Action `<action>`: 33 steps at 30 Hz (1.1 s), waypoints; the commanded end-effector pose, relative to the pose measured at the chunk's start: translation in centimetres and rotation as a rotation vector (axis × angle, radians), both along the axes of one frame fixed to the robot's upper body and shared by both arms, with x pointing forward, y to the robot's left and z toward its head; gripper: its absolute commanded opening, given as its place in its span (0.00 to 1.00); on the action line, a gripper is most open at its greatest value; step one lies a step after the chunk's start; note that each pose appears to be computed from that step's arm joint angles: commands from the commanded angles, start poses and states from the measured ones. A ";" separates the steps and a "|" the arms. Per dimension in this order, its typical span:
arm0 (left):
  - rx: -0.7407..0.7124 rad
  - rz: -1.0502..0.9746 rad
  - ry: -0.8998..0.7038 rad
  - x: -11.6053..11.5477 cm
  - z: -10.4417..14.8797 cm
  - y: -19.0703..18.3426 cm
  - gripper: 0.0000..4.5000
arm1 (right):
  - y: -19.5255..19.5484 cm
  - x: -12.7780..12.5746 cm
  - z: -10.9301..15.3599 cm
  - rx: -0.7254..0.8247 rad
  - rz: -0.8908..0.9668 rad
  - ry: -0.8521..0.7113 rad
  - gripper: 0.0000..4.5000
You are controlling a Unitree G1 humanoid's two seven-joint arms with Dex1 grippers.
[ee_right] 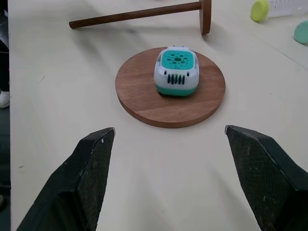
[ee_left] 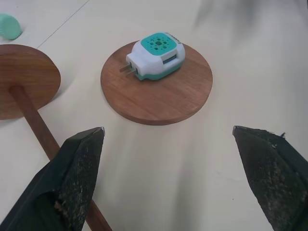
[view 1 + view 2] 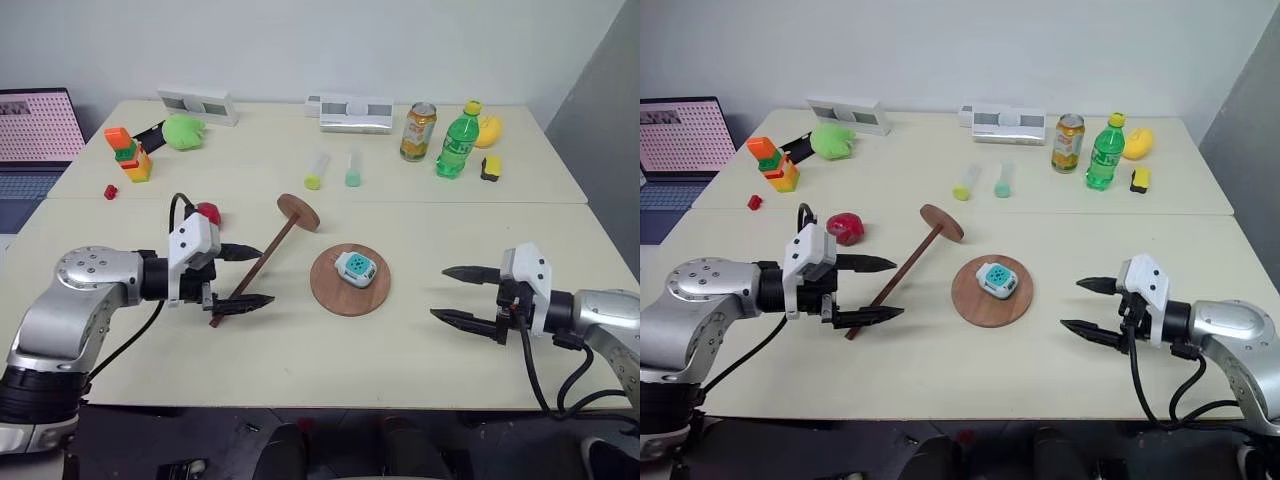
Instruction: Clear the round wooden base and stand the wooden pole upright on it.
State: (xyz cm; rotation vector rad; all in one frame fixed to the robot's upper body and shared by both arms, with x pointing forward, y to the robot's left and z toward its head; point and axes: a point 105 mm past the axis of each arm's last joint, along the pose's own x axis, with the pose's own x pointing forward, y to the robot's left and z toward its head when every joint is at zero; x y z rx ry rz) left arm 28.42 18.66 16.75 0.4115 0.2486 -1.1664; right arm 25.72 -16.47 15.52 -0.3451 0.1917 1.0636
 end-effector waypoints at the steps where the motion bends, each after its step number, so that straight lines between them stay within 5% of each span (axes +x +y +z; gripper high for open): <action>1: -0.021 -0.047 -0.030 -0.4 1.0 -0.7 1.00 | 0.3 -0.3 0.9 0.008 0.024 -0.042 0.85; 33: -0.041 -0.131 -0.056 0.0 2.9 -2.2 1.00 | 2.9 2.3 1.2 0.085 -0.046 -0.107 0.85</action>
